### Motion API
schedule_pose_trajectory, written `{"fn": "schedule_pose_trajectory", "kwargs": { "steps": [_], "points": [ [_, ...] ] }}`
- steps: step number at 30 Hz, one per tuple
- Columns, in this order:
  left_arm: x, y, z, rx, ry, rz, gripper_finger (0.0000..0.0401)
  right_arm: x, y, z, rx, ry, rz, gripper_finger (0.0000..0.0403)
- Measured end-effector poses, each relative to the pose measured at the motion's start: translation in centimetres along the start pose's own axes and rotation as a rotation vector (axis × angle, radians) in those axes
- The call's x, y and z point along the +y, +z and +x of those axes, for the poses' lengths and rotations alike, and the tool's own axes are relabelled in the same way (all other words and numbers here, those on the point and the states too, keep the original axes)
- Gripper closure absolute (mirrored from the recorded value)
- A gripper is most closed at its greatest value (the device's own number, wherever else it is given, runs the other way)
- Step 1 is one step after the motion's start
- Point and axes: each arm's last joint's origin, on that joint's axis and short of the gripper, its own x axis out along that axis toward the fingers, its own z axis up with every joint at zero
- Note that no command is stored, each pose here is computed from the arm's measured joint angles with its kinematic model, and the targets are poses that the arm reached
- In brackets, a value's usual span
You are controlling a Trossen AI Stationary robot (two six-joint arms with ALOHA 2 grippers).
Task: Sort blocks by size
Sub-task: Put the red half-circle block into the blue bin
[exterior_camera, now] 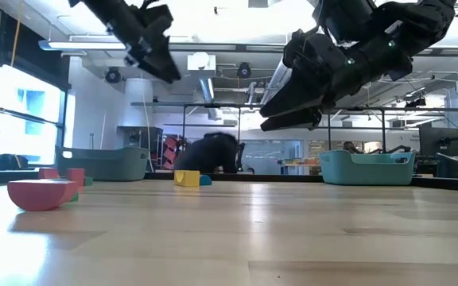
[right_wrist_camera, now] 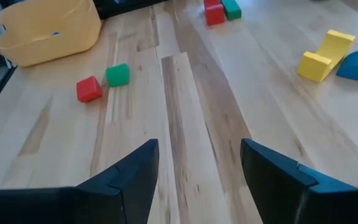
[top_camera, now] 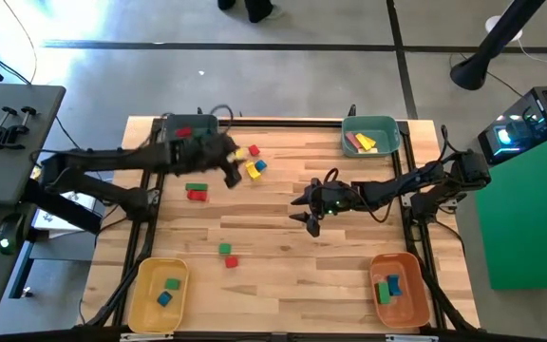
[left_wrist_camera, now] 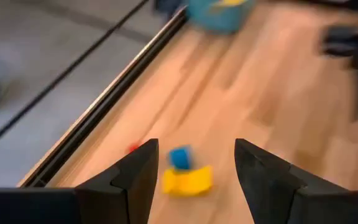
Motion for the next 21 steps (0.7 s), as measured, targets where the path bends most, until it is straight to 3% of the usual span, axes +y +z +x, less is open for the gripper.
{"fn": "schedule_pose_trajectory", "kwargs": {
  "steps": [7, 21],
  "points": [
    [-4.4, -1.6, 1.1, -0.156, -0.129, 0.127, 0.0204, 0.1, 0.1, 0.0, -0.01, 0.005, 0.037, 0.0181],
    [-8.5, -3.2, 3.5, -0.234, -0.216, 0.118, 0.0204, 0.2, 0.1, 0.0, -0.034, -0.059, 0.028, 0.0181]
  ]
}}
